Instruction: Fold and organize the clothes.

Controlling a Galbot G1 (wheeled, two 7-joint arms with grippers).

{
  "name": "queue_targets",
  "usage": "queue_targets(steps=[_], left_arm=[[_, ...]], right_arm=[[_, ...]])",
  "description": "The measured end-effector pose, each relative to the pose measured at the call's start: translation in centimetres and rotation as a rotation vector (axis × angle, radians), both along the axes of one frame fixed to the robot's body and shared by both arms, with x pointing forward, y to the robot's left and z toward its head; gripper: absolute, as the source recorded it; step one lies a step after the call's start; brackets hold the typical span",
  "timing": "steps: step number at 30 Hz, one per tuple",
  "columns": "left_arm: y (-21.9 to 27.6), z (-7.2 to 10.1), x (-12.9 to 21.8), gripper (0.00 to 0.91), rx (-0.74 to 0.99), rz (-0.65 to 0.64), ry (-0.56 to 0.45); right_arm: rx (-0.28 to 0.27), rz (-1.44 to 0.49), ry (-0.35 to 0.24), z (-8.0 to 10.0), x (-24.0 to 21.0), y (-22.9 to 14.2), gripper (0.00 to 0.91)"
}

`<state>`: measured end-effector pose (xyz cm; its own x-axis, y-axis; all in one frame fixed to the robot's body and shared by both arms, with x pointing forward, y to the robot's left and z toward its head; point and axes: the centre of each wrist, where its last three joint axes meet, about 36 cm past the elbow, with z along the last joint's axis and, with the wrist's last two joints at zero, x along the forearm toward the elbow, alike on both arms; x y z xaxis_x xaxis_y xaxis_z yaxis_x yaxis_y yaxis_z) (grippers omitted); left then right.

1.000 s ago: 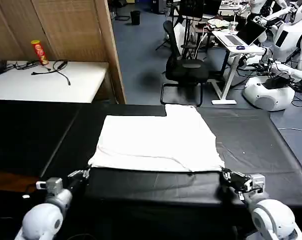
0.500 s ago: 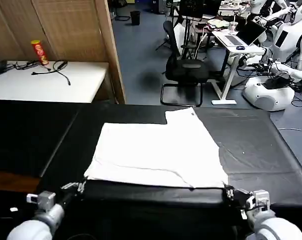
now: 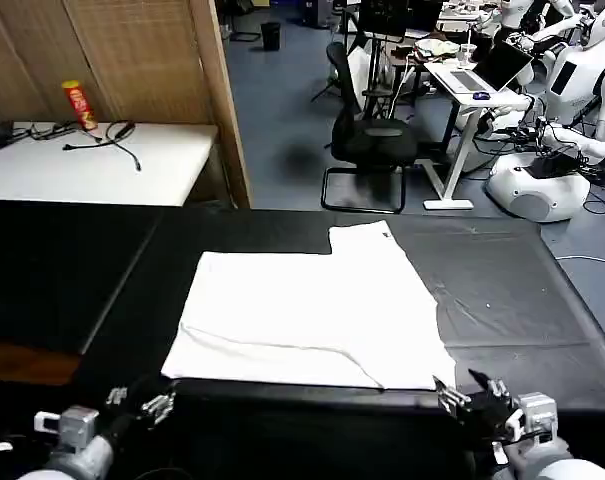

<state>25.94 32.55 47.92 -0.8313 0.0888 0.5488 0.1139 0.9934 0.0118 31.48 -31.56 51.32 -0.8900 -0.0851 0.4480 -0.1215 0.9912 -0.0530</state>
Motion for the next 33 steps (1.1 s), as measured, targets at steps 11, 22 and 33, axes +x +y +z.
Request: queue_targets(steps=[11,22,33], left_arm=[[1.9,2.4,12.5,0.878,-0.112,0.009,-0.160],[2.5,0.0,26.2,0.878,-0.172,0.017,-0.070],[2.1,-3.6,32.4,0.878,-0.145,0.032,0.051]], right_arm=[[0.029,-0.025,-0.102,-2.4,16.0,-0.4,0.878],[0.045,-0.051,0.024,-5.0,28.3,1.7,0.878],[0.051,-0.063,0.119,-6.9,32.5,3.2,0.878]])
